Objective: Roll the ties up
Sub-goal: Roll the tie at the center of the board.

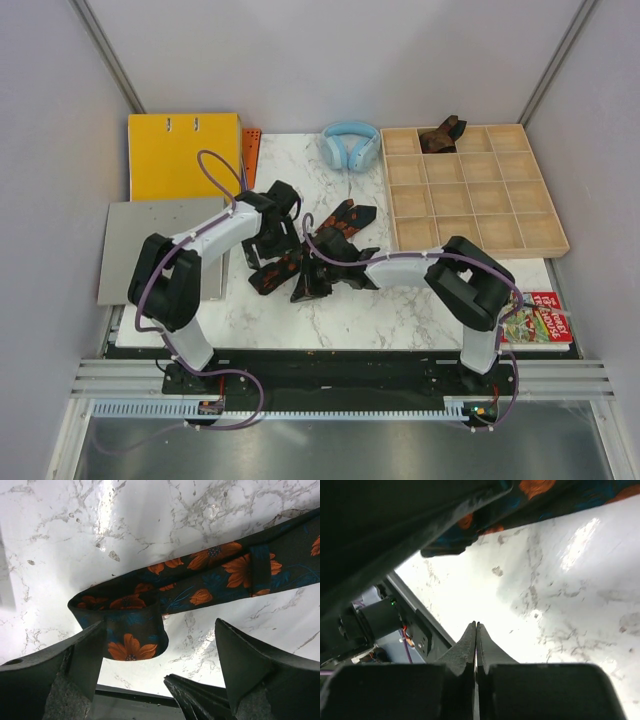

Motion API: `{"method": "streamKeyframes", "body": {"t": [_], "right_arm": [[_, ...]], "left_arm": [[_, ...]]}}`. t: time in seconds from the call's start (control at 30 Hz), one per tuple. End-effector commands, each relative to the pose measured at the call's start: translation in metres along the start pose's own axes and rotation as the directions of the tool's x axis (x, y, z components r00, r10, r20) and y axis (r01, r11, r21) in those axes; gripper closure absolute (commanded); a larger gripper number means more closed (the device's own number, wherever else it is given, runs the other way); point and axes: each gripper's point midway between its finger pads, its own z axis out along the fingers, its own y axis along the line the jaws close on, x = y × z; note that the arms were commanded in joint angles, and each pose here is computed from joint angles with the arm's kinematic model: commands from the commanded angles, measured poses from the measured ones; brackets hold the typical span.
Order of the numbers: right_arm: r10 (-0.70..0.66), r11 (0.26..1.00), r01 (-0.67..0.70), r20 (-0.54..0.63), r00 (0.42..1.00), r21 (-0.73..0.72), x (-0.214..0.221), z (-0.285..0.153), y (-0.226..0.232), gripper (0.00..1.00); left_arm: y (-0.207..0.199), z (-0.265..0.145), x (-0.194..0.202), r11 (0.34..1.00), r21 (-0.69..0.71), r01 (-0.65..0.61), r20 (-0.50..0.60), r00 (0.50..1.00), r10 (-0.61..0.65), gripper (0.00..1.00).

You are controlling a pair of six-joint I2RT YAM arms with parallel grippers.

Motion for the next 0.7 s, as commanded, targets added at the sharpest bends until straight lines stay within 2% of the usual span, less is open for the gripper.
{"method": "streamKeyframes", "body": {"t": [0.0,0.17,0.3,0.37,0.53,0.67], "right_arm": [[-0.044,0.998,0.045,0.031,0.999,-0.037,0.000,-0.013,0.023,0.95],[-0.050,0.999,0.050,0.022,0.999,-0.008,-0.003,-0.005,0.025,0.96],[-0.054,0.998,0.053,0.037,0.998,0.023,-0.014,0.007,0.023,0.97],[-0.059,0.998,0.058,0.036,0.998,0.021,-0.020,0.016,0.024,0.98],[-0.038,0.998,0.037,0.005,0.999,0.060,-0.022,0.034,0.016,1.00],[-0.029,0.997,0.030,-0.005,1.000,0.067,-0.025,0.044,0.012,1.00]], "left_arm": [[0.007,-0.030,-0.017,0.999,0.036,0.022,0.075,0.997,-0.025,0.07],[0.037,-0.025,-0.036,0.997,0.012,0.078,0.101,0.992,-0.079,0.19],[0.049,-0.012,-0.052,0.995,-0.008,0.100,0.124,0.987,-0.098,0.32],[0.051,0.000,-0.053,0.995,-0.017,0.094,0.103,0.990,-0.092,0.37],[0.053,0.028,-0.047,0.997,-0.040,0.072,0.042,0.997,-0.071,0.40],[0.047,0.043,-0.036,0.998,-0.014,0.053,-0.006,0.999,-0.053,0.49]]}}
